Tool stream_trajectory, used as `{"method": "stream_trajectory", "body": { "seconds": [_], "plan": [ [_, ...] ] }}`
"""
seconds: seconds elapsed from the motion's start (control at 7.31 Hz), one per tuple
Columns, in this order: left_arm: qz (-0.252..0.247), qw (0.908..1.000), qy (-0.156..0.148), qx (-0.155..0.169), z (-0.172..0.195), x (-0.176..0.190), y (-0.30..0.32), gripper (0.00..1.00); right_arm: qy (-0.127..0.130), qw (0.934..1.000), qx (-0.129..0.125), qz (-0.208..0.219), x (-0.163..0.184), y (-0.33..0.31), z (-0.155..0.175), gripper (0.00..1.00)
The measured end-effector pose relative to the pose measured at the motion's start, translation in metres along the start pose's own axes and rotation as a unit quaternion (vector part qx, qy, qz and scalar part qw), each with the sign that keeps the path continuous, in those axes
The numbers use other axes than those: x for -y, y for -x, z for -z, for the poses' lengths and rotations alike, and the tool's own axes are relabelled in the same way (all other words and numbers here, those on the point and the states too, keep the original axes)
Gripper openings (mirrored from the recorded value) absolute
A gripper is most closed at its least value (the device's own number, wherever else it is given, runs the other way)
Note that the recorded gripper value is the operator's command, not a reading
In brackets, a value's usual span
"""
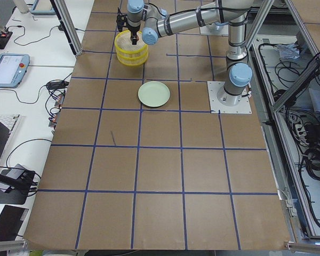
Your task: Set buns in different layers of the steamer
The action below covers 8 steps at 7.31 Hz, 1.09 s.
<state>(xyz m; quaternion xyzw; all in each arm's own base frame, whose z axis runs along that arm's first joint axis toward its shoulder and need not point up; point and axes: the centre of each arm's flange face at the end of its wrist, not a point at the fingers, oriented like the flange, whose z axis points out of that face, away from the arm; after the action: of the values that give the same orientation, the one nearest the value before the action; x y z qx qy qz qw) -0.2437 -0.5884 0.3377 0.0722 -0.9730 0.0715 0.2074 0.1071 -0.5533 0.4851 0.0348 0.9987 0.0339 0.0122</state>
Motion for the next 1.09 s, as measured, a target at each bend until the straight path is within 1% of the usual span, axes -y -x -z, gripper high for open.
{"method": "stream_trajectory", "body": {
  "seconds": [0.14, 0.27, 0.41, 0.55, 0.68, 0.82, 0.96, 1.09],
  "plan": [
    [-0.01, 0.9999, -0.005, 0.004, 0.005, 0.001, -0.001, 1.0, -0.002, 1.0, 0.0, 0.0, -0.001, 0.002, 0.001, 1.0],
    [-0.039, 0.999, -0.011, 0.02, 0.012, 0.003, 0.0, 1.0, -0.004, 1.0, 0.0, -0.001, -0.002, 0.005, 0.002, 1.0],
    [-0.077, 0.9962, -0.013, 0.039, 0.019, 0.006, 0.004, 1.0, -0.005, 1.0, 0.0, 0.004, -0.004, 0.015, 0.003, 1.0],
    [-0.105, 0.993, -0.009, 0.053, 0.031, 0.011, 0.013, 1.0, -0.008, 0.9998, -0.001, 0.018, -0.009, 0.034, 0.003, 1.0],
    [-0.118, 0.9911, 0.005, 0.062, 0.049, 0.017, 0.025, 1.0, -0.024, 0.9992, 0.003, 0.031, -0.012, 0.052, 0.007, 1.0],
    [-0.118, 0.9901, 0.028, 0.071, 0.072, 0.02, 0.038, 1.0, -0.045, 0.9982, 0.015, 0.037, -0.012, 0.066, 0.011, 1.0],
    [-0.106, 0.989, 0.051, 0.089, 0.099, 0.02, 0.051, 1.0, -0.054, 0.9974, 0.026, 0.039, -0.011, 0.073, 0.012, 1.0],
    [-0.095, 0.9862, 0.07, 0.116, 0.126, 0.013, 0.06, 1.0, -0.056, 0.9972, 0.029, 0.041, -0.012, 0.074, 0.012, 1.0]
  ]
}}
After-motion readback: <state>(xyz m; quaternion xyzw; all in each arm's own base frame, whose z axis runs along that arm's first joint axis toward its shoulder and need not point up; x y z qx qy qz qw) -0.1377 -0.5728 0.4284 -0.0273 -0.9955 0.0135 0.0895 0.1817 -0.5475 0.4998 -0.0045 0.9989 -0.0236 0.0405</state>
